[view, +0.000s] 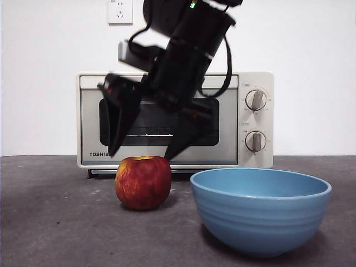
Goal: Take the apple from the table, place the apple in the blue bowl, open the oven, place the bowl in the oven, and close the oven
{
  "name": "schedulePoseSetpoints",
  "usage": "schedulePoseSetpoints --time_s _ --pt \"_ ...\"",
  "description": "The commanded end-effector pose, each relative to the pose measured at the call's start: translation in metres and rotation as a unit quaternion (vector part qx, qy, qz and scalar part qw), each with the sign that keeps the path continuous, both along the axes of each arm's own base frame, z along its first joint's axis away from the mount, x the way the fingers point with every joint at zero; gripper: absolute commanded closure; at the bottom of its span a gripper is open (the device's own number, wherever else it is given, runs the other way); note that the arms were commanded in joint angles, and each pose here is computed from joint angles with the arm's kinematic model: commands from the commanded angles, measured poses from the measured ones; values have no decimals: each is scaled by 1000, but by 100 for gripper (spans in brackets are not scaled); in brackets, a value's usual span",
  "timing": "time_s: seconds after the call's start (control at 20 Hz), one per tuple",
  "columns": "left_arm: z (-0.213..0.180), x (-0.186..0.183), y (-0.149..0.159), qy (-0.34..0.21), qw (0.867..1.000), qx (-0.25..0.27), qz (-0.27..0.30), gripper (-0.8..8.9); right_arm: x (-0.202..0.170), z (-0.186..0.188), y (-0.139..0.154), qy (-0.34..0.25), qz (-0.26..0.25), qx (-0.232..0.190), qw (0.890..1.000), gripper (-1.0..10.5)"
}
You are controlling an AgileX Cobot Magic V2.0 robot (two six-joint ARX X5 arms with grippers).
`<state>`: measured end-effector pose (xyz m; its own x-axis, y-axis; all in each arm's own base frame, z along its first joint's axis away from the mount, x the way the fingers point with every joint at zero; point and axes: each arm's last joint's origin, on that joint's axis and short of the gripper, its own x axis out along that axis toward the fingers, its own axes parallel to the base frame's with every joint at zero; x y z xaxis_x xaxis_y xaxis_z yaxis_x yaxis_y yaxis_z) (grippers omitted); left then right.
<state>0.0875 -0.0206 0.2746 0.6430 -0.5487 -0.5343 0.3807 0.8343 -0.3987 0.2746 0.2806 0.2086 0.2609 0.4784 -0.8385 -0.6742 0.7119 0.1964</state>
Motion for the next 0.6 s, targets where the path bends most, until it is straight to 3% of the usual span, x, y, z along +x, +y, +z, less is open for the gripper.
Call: schedulePoseSetpoints --time_s 0.05,0.35,0.6 --pt "6 0 0 -16 1000 3 -7 806 2 -10 11 1 13 -7 1000 414" --pt "6 0 0 -15 1000 3 -7 806 3 -29 16 12 12 -32 999 421" --pt "6 0 0 -16 1000 3 -7 806 2 -30 16 23 0 -34 999 570"
